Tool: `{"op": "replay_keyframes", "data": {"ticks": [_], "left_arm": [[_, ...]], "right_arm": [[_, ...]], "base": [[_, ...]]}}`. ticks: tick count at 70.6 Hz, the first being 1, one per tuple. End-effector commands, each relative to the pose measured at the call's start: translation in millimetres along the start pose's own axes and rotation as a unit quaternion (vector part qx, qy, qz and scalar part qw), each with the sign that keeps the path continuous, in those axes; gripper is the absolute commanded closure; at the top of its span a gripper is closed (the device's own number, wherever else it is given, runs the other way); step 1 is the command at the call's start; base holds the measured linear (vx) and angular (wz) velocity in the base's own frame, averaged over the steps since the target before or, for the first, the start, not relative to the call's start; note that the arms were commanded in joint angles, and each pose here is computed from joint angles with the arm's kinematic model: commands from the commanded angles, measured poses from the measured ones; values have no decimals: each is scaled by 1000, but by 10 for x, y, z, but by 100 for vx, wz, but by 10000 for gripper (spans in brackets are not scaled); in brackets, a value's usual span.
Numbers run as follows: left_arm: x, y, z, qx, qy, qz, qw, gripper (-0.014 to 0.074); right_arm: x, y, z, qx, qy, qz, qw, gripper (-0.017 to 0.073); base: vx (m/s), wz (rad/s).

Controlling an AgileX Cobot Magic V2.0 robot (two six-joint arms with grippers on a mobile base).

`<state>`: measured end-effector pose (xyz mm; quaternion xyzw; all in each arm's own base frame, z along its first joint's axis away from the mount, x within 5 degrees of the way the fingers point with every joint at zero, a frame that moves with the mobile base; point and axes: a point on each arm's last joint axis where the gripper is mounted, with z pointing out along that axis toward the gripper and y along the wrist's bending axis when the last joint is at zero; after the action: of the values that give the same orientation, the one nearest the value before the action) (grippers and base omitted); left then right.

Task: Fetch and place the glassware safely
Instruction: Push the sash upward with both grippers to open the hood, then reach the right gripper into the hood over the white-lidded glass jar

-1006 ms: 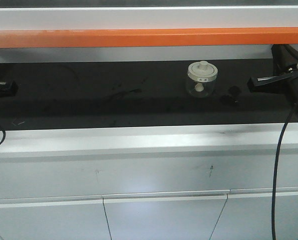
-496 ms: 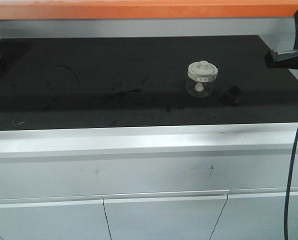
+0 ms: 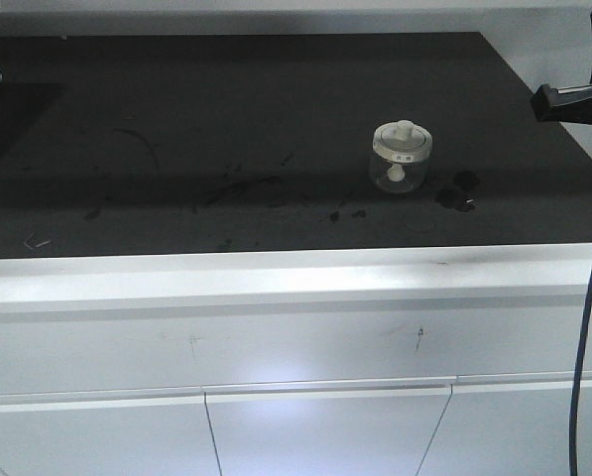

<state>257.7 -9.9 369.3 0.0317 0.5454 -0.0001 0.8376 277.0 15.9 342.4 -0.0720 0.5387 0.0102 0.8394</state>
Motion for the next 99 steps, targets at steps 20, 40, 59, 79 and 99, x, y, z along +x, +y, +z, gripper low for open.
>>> {"op": "replay_keyframes", "data": {"ticks": [20, 40, 59, 79, 99], "left_arm": [[-264, 3, -115, 0, 39, -2, 999, 601], [-448, 13, -332, -1, 88, -1, 996, 601], [-427, -45, -671, 19, 128, 17, 991, 601], [-174, -118, -1287, 41, 144, 4, 989, 601], [9, -114, -1607, 38, 181, -12, 983, 601]], "right_arm": [[-286, -1, -40, -13, 5, -13, 1000, 563], [-389, 36, -141, -33, 52, 15, 998, 563], [-523, 146, -254, -93, 68, 27, 993, 563], [-617, 153, -365, -96, 97, 19, 990, 563], [-428, 187, -489, -99, 134, 47, 985, 563]], "base": [[0, 0], [0, 0], [0, 0], [0, 0], [0, 0]]}}
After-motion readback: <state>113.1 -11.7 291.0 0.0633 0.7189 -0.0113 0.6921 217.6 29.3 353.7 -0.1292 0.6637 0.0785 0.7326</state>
